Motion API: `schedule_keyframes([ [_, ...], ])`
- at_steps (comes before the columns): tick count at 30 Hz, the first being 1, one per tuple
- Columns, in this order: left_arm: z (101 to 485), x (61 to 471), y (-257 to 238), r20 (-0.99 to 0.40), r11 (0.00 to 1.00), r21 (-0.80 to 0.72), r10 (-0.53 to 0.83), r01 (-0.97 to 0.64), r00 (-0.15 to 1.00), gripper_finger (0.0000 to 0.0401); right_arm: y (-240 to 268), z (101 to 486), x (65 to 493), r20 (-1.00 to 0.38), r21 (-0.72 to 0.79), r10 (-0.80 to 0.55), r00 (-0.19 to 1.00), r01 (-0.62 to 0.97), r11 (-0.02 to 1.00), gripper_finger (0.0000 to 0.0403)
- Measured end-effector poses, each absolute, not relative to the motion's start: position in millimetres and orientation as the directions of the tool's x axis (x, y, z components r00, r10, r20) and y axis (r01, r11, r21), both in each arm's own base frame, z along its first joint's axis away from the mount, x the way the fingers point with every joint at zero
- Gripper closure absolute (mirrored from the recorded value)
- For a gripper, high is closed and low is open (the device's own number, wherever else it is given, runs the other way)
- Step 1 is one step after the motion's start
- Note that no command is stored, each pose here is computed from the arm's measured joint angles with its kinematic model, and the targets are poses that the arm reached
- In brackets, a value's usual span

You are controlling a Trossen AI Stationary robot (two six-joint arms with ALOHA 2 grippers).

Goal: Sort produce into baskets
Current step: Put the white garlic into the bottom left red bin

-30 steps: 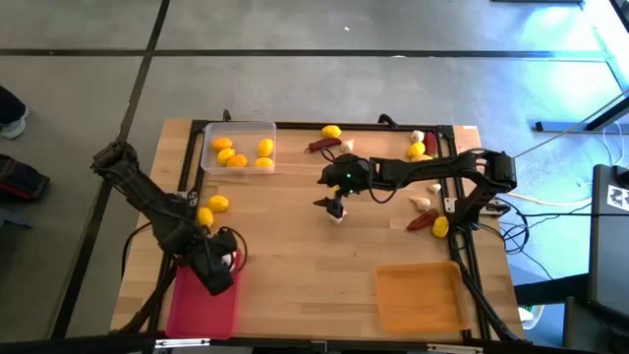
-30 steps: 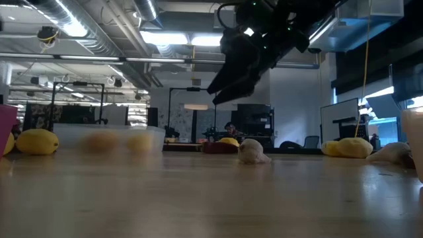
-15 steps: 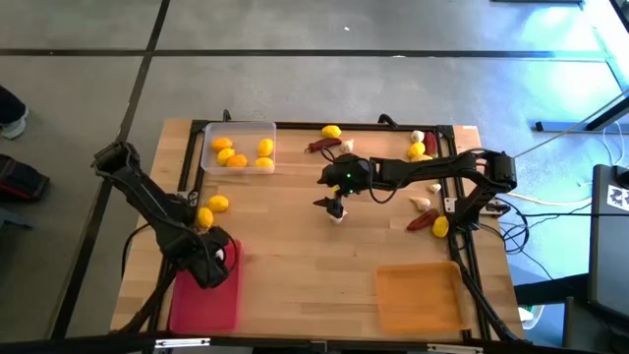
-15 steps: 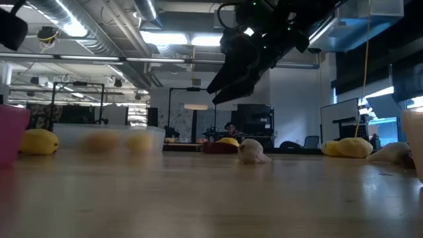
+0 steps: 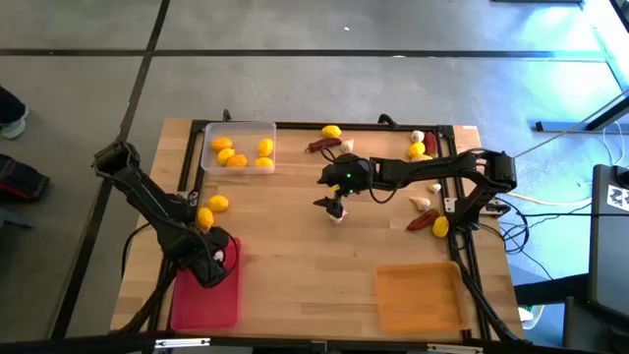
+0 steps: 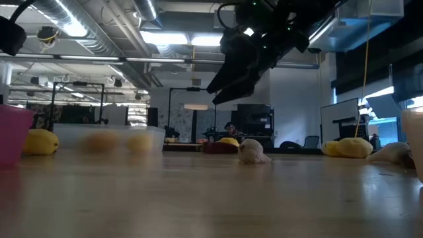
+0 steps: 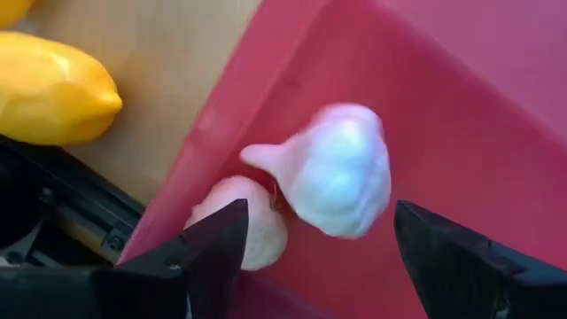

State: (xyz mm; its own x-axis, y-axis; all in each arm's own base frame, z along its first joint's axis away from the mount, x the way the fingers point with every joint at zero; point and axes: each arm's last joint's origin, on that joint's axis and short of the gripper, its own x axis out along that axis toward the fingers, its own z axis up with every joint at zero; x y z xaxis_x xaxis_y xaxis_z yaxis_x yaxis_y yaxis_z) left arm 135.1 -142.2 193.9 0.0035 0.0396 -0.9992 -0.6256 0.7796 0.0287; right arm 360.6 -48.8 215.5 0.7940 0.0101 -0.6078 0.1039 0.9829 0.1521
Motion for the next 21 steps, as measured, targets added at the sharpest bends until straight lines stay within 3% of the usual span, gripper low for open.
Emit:
schedule_keyframes([
  [10, 206, 141, -143, -1.000, 0.825, 0.014, 0.024, -0.566, 0.011, 0.0123, -47, 227, 350, -0.633, 0.128, 0.012, 0.774, 0.089, 0.988, 0.0056],
  [21, 221, 165, -129, -0.985, 0.903, 0.028, 0.097, -0.429, 0.140, 0.0123, -49, 253, 313, -0.712, -0.053, -0.228, 0.664, 0.274, 0.960, 0.0056],
])
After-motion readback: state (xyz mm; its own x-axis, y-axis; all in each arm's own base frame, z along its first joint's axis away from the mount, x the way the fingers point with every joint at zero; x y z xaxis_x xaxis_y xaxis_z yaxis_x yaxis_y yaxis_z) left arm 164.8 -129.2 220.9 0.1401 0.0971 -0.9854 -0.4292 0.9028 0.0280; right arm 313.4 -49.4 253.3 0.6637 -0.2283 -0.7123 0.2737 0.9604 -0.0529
